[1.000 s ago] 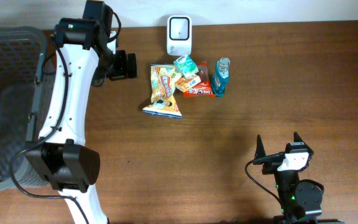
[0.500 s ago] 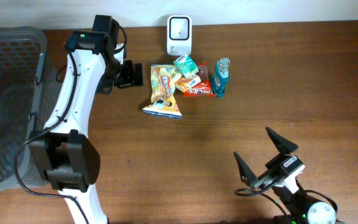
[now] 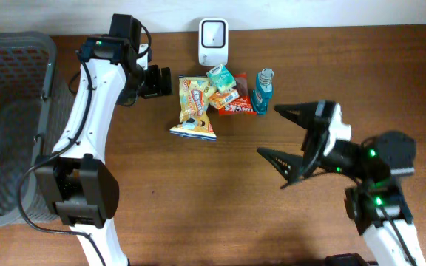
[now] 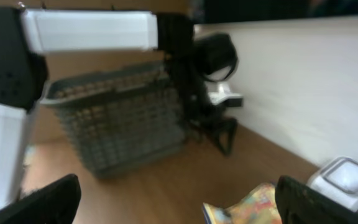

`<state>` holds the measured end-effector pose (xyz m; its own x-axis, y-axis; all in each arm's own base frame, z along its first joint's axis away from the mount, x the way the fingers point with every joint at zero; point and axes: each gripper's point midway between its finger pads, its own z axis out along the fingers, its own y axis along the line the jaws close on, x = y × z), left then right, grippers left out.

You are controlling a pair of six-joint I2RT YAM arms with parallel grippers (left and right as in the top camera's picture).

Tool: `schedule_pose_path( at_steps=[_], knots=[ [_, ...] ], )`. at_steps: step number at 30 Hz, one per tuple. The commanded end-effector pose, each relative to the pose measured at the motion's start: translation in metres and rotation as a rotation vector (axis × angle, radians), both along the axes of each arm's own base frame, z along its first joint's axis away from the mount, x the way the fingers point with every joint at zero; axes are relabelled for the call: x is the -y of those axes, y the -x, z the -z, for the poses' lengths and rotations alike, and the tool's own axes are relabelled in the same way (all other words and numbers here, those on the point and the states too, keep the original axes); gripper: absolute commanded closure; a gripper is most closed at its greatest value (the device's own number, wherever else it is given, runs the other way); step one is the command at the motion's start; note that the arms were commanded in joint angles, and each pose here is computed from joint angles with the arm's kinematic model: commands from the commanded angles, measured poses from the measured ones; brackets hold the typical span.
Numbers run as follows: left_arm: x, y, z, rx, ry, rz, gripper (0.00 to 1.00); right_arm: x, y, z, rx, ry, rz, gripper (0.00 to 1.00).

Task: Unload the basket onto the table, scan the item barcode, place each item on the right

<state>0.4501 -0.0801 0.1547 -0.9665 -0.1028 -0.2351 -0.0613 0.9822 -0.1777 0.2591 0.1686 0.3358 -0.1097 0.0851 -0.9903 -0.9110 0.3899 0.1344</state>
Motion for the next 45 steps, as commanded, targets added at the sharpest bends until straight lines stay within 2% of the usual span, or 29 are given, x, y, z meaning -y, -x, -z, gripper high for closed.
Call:
schedule_pose_path(
  at_steps=[1, 5, 7, 8, 11, 15, 18, 21, 27, 32, 38, 45],
  knots=[
    [0.002, 0.000, 0.001, -0.004, 0.009, 0.005, 0.01, -0.021, -0.005, 0.013, -0.201, -0.063, -0.092, 0.02],
    [0.002, 0.000, 0.001, -0.004, 0.009, 0.005, 0.01, -0.038, -0.046, 0.055, -0.381, -0.036, 0.231, 0.02],
    [0.002, 0.000, 0.001, -0.004, 0.009, 0.005, 0.01, -0.019, -0.065, 0.101, -0.594, 0.001, 0.595, 0.02],
    [0.002, 0.000, 0.001, -0.004, 0.009, 0.005, 0.01, -0.015, -0.065, 0.108, -0.635, 0.002, 0.659, 0.02],
    [0.002, 0.000, 0.001, -0.004, 0.009, 0.005, 0.01, -0.031, -0.064, 0.109, -0.637, 0.012, 0.636, 0.02],
    [0.002, 0.000, 0.001, -0.004, 0.009, 0.005, 0.01, -0.059, -0.054, 0.095, -0.625, -0.022, 0.462, 0.02],
    [0.002, 0.000, 0.001, -0.004, 0.009, 0.005, 0.01, -0.061, -0.060, 0.078, -0.569, -0.074, 0.457, 0.02],
    [0.002, 0.000, 0.001, -0.004, 0.009, 0.005, 0.01, -0.055, -0.069, 0.072, -0.588, -0.131, 0.514, 0.02],
    [0.002, 0.000, 0.001, -0.004, 0.009, 0.005, 0.01, -0.053, -0.075, 0.102, -0.776, 0.067, 0.600, 0.02],
    [0.002, 0.000, 0.001, -0.004, 0.009, 0.005, 0.01, -0.057, -0.083, 0.120, -0.807, 0.103, 0.614, 0.02],
    [0.002, 0.000, 0.001, -0.004, 0.009, 0.004, 0.01, -0.069, -0.100, 0.168, -0.867, 0.165, 0.624, 0.02],
    [0.002, 0.000, 0.001, -0.004, 0.009, 0.004, 0.01, -0.081, -0.120, 0.186, -0.850, 0.146, 0.620, 0.02]
  ],
)
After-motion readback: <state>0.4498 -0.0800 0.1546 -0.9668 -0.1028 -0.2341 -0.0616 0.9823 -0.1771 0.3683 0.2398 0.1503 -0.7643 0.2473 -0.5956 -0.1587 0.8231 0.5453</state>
